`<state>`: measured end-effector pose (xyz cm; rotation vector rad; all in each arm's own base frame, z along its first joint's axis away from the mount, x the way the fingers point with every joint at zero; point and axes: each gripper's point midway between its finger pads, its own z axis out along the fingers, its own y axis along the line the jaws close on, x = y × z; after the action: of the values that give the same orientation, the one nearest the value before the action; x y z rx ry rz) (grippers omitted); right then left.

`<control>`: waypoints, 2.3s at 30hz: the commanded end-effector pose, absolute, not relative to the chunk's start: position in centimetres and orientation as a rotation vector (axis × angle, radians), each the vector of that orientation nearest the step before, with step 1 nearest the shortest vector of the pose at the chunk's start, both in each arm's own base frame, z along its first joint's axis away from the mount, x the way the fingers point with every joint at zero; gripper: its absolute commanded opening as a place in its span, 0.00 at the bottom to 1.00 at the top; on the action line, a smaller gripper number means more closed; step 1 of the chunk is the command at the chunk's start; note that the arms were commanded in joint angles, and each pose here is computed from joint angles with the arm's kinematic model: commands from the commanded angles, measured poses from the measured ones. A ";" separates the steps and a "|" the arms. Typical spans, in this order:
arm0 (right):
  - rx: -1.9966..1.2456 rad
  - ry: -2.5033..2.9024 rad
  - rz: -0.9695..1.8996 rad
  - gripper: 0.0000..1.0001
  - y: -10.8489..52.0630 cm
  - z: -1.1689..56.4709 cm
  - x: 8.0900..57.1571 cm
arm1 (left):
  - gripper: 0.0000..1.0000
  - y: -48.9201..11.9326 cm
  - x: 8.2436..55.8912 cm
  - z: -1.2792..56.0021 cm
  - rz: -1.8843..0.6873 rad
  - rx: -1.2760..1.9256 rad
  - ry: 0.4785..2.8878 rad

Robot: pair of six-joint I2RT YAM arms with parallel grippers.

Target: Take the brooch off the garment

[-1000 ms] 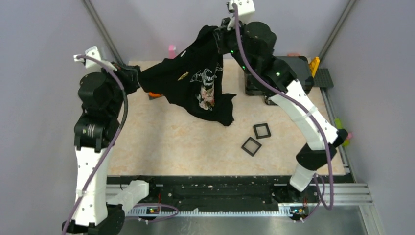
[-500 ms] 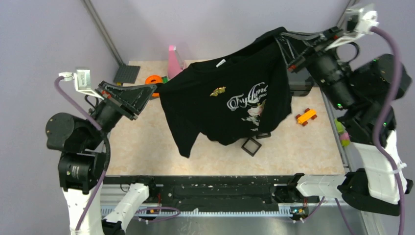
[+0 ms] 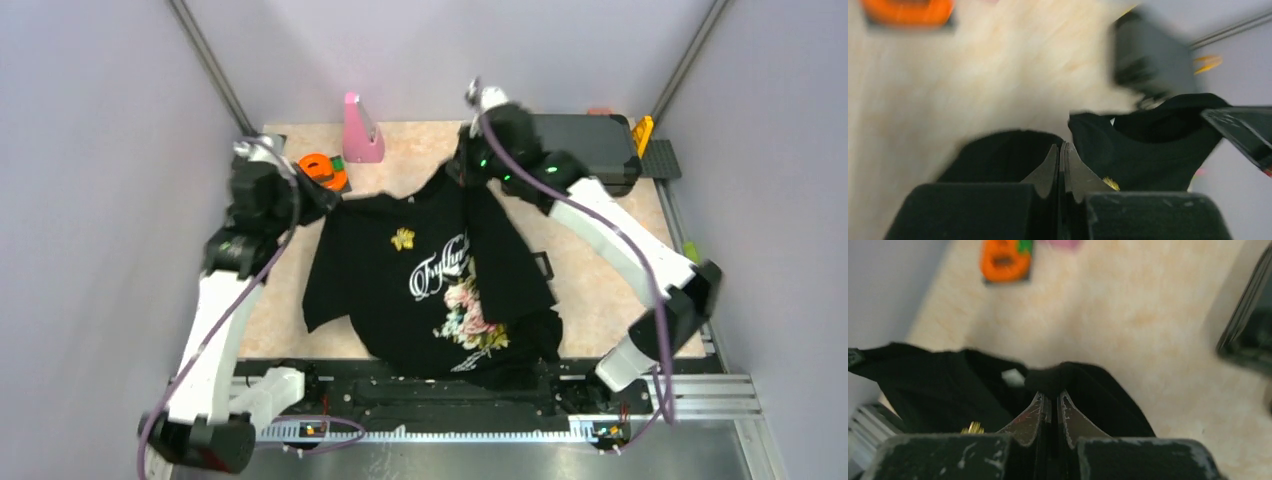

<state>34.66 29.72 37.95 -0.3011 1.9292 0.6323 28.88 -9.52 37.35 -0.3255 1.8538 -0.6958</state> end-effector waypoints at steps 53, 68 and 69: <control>-0.386 2.239 0.451 0.22 30.3 5.5 34.8 | 0.58 -20.3 33.0 6.0 -0.286 -0.069 2.580; -0.354 2.157 0.523 0.23 30.3 7.1 34.3 | 0.71 -19.8 34.4 3.8 -0.033 -0.021 2.669; -0.348 2.156 0.523 0.23 30.2 7.1 34.3 | 0.72 -19.6 34.5 3.7 -0.015 -0.023 2.672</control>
<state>33.94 29.50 4.22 -0.3754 2.2401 0.4623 33.96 -20.61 3.51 -0.0220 2.6659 -0.1175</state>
